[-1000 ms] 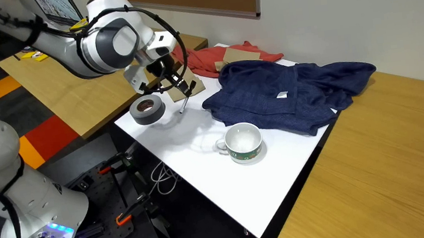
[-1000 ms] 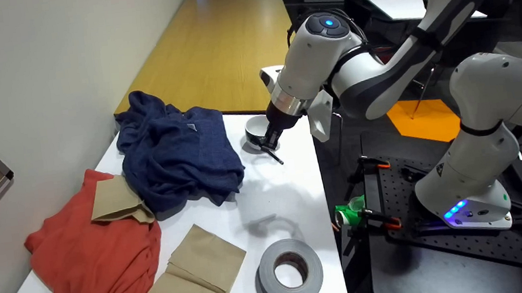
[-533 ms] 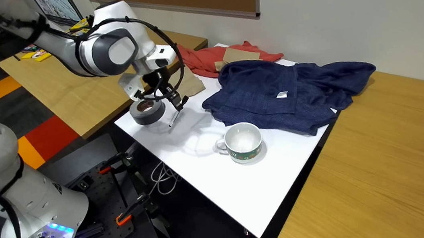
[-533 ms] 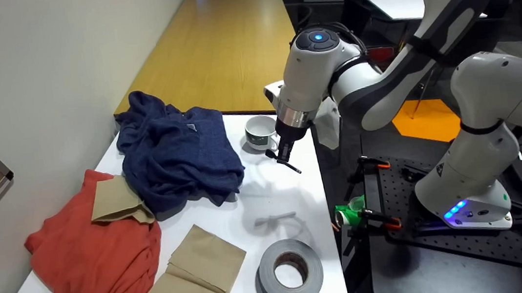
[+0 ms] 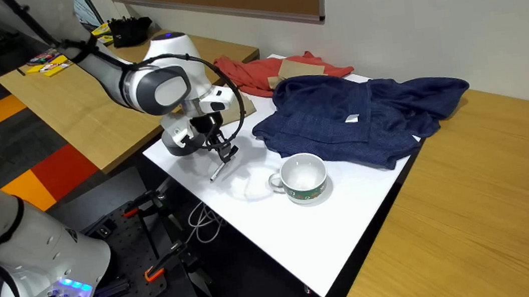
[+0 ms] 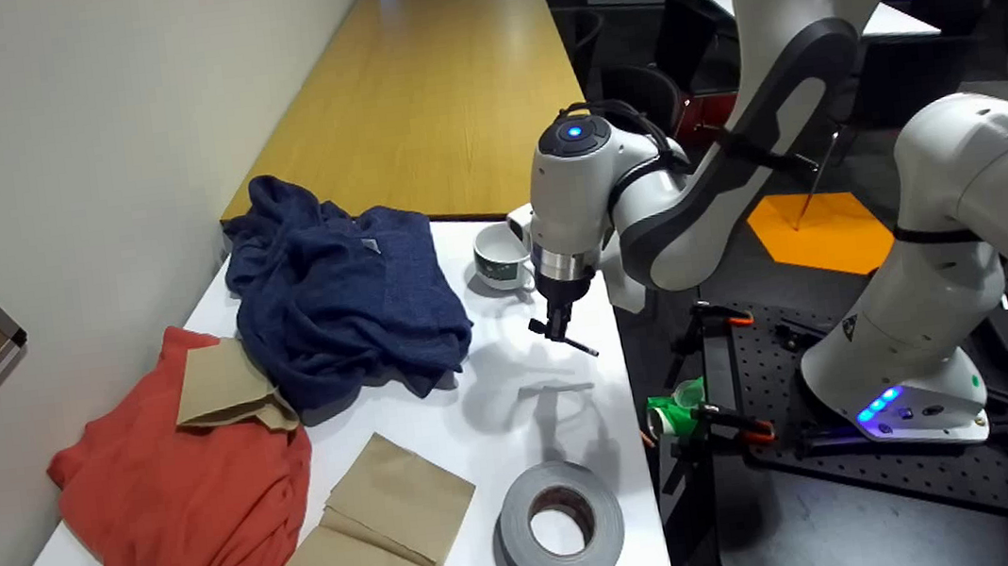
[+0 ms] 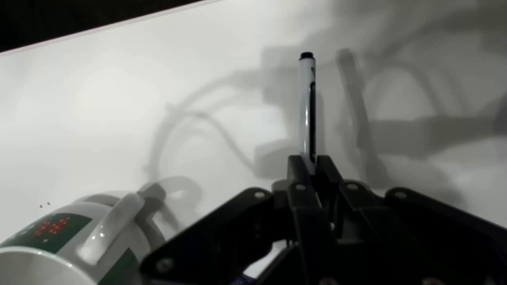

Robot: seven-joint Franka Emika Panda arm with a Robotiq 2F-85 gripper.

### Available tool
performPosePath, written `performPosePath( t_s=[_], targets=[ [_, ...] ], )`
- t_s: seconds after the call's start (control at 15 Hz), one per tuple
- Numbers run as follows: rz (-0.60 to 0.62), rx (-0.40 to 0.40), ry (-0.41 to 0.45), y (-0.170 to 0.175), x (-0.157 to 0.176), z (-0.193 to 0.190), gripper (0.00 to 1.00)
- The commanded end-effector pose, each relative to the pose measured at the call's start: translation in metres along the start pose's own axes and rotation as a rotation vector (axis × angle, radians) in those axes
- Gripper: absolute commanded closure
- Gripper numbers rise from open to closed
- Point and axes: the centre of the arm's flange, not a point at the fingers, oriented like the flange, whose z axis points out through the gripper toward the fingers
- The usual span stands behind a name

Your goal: Put the marker in the cup and put it back on the table

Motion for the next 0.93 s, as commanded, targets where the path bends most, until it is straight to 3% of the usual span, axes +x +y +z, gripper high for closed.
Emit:
performPosePath(
  t_s=[0.0, 0.13, 0.2, 0.27, 0.8, 0.87],
  targets=[
    [0.001, -0.014, -0.009, 0.004, 0.019, 0.020, 0.97],
    [0.001, -0.018, -0.015, 0.006, 0.024, 0.025, 0.97],
    [0.003, -0.023, -0.017, 0.007, 0.026, 0.026, 0.64],
    [0.003, -0.025, -0.016, 0.007, 0.028, 0.027, 0.62],
    [-0.002, -0.029, 0.004, 0.007, 0.038, 0.024, 0.04],
    [-0.003, -0.031, 0.007, 0.007, 0.038, 0.023, 0.01]
  ],
)
